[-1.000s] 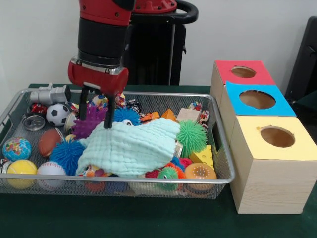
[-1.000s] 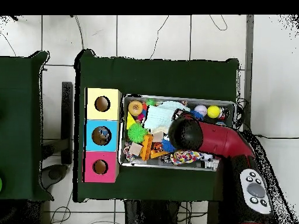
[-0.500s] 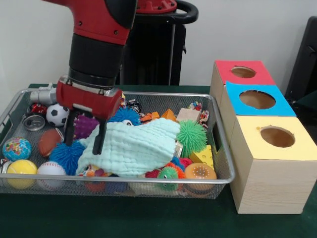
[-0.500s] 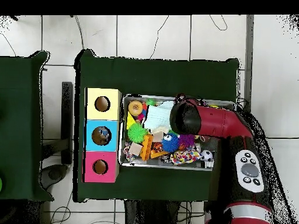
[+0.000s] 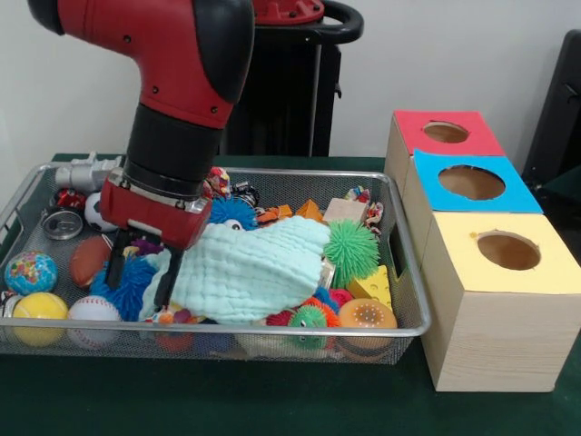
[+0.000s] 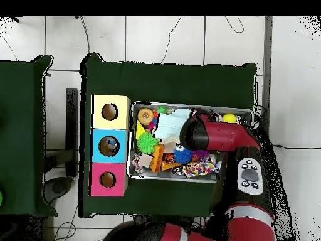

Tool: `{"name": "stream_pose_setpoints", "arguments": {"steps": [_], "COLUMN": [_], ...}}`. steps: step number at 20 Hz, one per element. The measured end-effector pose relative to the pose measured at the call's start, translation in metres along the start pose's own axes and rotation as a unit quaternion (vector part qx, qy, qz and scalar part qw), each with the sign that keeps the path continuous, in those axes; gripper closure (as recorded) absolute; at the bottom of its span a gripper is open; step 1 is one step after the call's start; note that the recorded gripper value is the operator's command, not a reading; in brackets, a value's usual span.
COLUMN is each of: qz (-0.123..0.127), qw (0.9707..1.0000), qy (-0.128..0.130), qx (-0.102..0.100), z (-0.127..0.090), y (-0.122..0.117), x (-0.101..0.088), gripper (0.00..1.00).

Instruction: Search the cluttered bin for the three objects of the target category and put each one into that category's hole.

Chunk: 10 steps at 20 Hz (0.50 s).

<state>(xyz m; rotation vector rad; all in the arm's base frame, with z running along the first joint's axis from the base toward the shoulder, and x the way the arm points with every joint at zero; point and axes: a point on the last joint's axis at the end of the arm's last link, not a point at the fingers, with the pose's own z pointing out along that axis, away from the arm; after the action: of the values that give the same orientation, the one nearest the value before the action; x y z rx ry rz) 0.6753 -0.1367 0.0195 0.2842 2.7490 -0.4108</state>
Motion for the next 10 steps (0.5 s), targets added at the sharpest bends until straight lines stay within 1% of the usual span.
{"name": "stream_pose_setpoints", "arguments": {"steps": [2, 3, 4, 5, 7, 8, 10], "qz": [-0.004, -0.004, -0.002, 0.005, 0.017, 0.031, 0.051], "qw": [1.0000, 1.0000, 1.0000, 0.9999, 0.9996, 0.9990, 0.9978], "qy": [0.000, 0.004, 0.006, 0.012, 0.023, 0.033, 0.043], "qx": [0.003, 0.005, 0.005, 0.004, 0.002, 0.001, 0.001], "z": [0.005, 0.009, 0.010, 0.014, 0.017, 0.018, 0.018], "y": [0.001, 0.002, 0.002, 0.003, 0.005, 0.006, 0.007], "x": [0.008, 0.015, 0.018, 0.025, 0.032, 0.039, 0.044], "gripper": [0.00, 0.00, 0.00, 0.00, 0.00, 0.00, 0.00]}}
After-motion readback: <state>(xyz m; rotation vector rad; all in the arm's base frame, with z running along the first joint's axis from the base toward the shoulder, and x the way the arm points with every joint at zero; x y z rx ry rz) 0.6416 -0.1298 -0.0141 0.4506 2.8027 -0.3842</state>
